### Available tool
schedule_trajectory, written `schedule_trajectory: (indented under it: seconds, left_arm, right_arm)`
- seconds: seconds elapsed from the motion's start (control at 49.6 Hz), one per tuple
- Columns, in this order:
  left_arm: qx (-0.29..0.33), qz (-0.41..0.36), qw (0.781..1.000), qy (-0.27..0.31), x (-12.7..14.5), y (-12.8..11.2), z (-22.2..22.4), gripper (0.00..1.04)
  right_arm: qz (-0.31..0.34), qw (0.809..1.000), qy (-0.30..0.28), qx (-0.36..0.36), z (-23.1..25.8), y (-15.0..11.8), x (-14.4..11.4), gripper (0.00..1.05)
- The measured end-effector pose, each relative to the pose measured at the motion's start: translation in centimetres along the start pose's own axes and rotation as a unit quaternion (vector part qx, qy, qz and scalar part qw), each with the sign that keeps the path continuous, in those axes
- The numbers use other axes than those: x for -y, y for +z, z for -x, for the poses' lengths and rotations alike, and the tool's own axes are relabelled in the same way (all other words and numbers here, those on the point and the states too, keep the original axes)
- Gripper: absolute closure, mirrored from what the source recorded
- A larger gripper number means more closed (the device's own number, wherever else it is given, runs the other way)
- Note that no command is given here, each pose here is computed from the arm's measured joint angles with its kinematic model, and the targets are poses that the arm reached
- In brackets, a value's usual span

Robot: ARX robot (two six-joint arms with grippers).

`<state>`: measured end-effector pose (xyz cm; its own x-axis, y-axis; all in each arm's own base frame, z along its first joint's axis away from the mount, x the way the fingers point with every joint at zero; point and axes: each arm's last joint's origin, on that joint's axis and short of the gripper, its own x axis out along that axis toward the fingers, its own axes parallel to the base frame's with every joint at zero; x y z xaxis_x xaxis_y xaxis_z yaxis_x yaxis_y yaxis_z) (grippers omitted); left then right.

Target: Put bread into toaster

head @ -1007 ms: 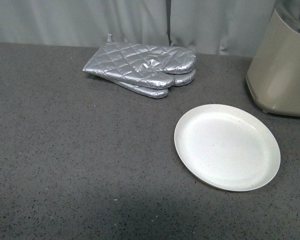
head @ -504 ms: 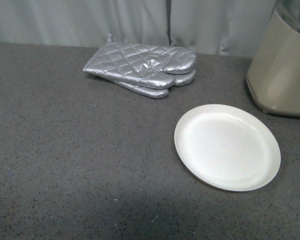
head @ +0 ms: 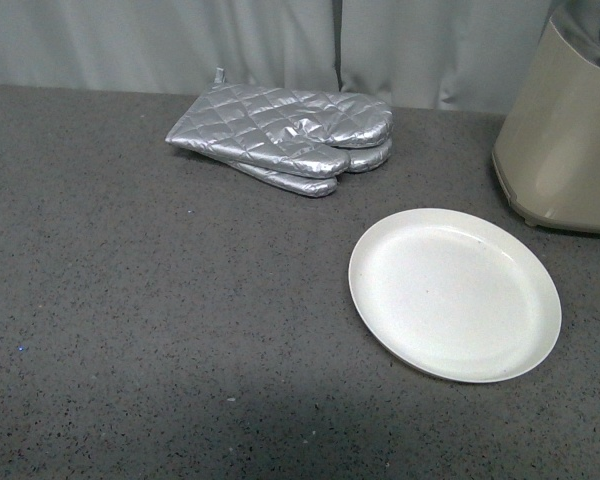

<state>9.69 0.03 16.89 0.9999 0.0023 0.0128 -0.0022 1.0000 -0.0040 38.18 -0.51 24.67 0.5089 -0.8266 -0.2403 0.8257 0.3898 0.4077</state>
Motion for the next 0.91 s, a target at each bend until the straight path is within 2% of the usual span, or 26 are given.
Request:
schedule_trajectory:
  seconds: [0.161, 0.322, 0.443, 0.483, 0.504, 0.544, 0.564, 0.645, 0.685, 0.725, 0.806, 0.906]
  left_arm:
    - [0.000, 0.000, 1.000, 0.000, 0.0, 0.0, 0.0, 0.07]
    - [0.000, 0.000, 1.000, 0.000, 0.0, 0.0, 0.0, 0.07]
    - [0.000, 0.000, 1.000, 0.000, 0.0, 0.0, 0.0, 0.07]
    - [0.000, 0.000, 1.000, 0.000, 0.0, 0.0, 0.0, 0.07]
    - [0.000, 0.000, 1.000, 0.000, 0.0, 0.0, 0.0, 0.07]
    - [0.000, 0.000, 1.000, 0.001, 0.0, 0.0, 0.0, 0.07]
    - [0.000, 0.000, 1.000, 0.000, 0.0, 0.0, 0.0, 0.07]
    - [0.000, 0.000, 1.000, 0.000, 0.0, 0.0, 0.0, 0.07]
    - [0.000, 0.000, 1.000, 0.001, 0.0, 0.0, 0.0, 0.07]
    - [0.000, 0.000, 1.000, 0.001, 0.0, 0.0, 0.0, 0.07]
    - [0.000, 0.000, 1.000, -0.001, 0.0, 0.0, 0.0, 0.07]
    - [0.000, 0.000, 1.000, -0.001, 0.0, 0.0, 0.0, 0.07]
  right_arm:
    - [0.007, 1.000, 0.012, -0.010, 0.7, 0.1, 0.2, 0.09]
    - [0.016, 0.997, 0.074, -0.020, 3.7, 1.4, 1.6, 0.09]
    - [0.050, 0.985, 0.159, -0.039, 8.9, 2.2, 5.3, 0.09]
    - [0.066, 0.964, 0.252, -0.058, 10.5, 2.1, 7.4, 0.16]
    - [0.089, 0.933, 0.342, -0.069, 11.8, 2.0, 8.7, 0.21]
    - [0.119, 0.897, 0.422, -0.061, 13.5, 1.8, 10.9, 0.28]
    - [0.149, 0.879, 0.450, -0.052, 14.6, 1.4, 12.8, 0.33]
    - [0.255, 0.841, 0.474, -0.047, 16.7, -1.1, 20.5, 0.51]
    - [0.277, 0.826, 0.488, -0.049, 16.3, -2.3, 23.4, 0.60]
    - [0.277, 0.824, 0.492, -0.045, 15.6, -3.0, 24.9, 0.69]
    - [0.257, 0.826, 0.501, -0.028, 15.2, -2.1, 25.4, 0.80]
    - [0.238, 0.829, 0.505, -0.007, 14.2, -1.1, 26.0, 1.01]
